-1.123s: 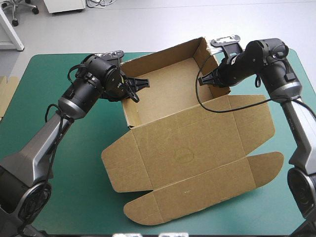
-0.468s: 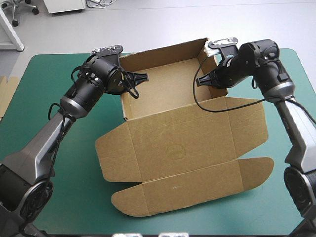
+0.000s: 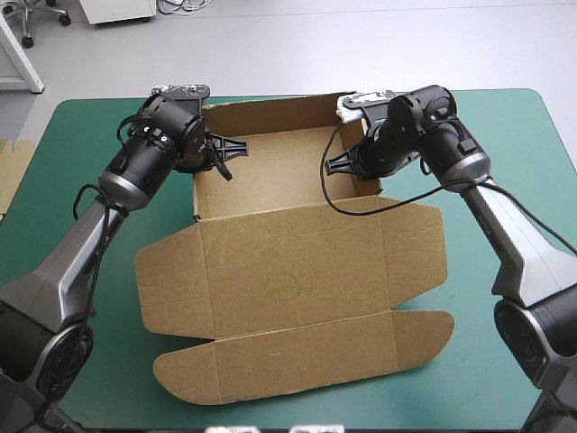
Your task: Fold the box
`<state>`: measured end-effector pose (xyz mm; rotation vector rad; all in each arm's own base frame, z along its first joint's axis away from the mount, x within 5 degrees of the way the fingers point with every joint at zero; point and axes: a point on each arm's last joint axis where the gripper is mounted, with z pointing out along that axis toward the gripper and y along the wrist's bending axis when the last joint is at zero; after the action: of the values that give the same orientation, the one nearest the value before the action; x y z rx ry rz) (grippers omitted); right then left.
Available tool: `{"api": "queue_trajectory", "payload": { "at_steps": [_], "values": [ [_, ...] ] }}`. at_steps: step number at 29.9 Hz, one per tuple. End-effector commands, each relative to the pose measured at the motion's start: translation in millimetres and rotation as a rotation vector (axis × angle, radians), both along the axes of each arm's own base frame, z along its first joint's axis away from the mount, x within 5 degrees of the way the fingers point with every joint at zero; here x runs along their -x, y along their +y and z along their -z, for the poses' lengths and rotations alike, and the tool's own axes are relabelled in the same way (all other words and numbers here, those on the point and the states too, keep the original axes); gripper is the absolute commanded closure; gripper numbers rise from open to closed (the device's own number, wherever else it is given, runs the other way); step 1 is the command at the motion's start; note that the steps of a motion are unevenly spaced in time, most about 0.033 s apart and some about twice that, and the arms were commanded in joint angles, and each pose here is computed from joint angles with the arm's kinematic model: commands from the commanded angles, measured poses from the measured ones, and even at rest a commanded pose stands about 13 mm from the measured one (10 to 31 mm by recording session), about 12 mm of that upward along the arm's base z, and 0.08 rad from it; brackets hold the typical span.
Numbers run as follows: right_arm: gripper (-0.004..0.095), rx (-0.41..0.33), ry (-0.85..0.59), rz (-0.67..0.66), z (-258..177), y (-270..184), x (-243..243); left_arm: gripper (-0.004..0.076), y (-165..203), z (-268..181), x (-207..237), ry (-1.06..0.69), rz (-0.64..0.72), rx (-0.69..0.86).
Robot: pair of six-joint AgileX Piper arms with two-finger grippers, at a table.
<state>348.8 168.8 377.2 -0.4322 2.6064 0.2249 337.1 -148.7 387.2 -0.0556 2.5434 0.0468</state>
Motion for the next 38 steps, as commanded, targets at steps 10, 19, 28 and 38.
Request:
{"api": "queue_trajectory", "payload": {
  "at_steps": [10,19,28,38],
  "values": [
    [0.0905,-0.014,-0.049,0.036,-20.3,-5.0,7.5,0.0734,9.5,-4.7,-19.6,-0.091,0.064,0.006],
    [0.0907,-0.007,0.035,0.065,10.0,1.7,-11.7,0.0734,13.2,20.0,-34.7,0.016,0.096,0.024],
    [0.0908,-0.006,0.08,0.091,26.2,0.7,-22.6,0.0734,13.3,46.6,-51.3,0.082,0.11,0.017],
    [0.0908,-0.008,0.129,0.125,44.8,-14.1,-39.7,0.0734,2.7,81.6,-64.3,0.183,0.154,0.028]
  ]
}}
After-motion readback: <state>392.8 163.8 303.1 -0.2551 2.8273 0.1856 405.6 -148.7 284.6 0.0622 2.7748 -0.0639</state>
